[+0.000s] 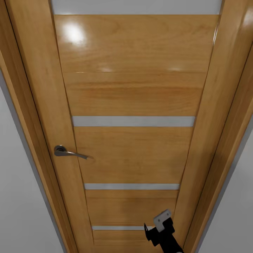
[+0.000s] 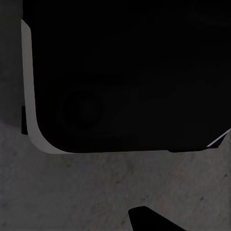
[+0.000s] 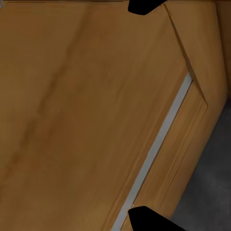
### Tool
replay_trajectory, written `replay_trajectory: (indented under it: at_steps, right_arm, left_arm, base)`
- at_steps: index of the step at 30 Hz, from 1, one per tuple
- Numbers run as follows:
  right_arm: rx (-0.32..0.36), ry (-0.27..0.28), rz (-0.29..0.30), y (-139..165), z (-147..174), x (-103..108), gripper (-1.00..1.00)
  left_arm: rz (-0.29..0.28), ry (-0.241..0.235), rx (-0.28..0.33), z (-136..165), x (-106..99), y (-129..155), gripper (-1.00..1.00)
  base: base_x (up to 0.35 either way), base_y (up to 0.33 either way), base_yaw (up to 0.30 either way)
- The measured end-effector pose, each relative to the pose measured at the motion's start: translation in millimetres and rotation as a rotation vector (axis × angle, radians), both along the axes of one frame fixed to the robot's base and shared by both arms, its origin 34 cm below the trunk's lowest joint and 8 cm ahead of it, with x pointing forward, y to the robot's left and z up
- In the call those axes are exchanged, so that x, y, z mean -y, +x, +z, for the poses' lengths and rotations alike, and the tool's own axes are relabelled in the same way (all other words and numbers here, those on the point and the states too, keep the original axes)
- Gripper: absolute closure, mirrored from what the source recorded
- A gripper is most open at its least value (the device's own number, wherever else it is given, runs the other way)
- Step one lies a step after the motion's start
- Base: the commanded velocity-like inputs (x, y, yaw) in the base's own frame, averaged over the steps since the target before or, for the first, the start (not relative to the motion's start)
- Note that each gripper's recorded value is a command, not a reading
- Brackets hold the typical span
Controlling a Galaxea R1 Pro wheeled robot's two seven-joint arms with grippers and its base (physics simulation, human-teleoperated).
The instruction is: Move the two storage containers from the living room to the garage. In the garage, place one container on the floor and stack the other container on top of it (either order is fine).
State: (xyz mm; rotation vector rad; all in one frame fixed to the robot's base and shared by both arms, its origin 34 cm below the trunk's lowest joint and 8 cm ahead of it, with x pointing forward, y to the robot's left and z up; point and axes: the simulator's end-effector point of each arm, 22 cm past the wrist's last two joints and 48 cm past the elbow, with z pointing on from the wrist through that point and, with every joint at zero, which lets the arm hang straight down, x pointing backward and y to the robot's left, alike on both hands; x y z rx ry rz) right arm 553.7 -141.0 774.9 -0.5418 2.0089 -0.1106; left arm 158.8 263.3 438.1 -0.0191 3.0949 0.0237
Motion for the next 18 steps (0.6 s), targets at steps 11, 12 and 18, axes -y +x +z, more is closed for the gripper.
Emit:
replay_trajectory:
  at_steps: [11,12,18]
  right_arm:
    - [0.031,0.013,0.003,4.1,22.3,-4.9,-1.00]
    - [0.032,0.013,0.004,4.1,22.7,-5.1,-1.00]
    - [0.035,0.014,0.004,4.5,24.4,-5.5,-1.00]
  left_arm:
    - [0.000,0.000,0.000,0.0,0.0,0.0,-1.00]
    - [0.000,0.000,0.000,0.0,0.0,0.0,-1.00]
    - [0.000,0.000,0.000,0.0,0.0,-0.1,-1.00]
  base:
    - [0.000,0.000,0.000]
    - [0.000,0.000,0.000]
    - [0.000,0.000,0.000]
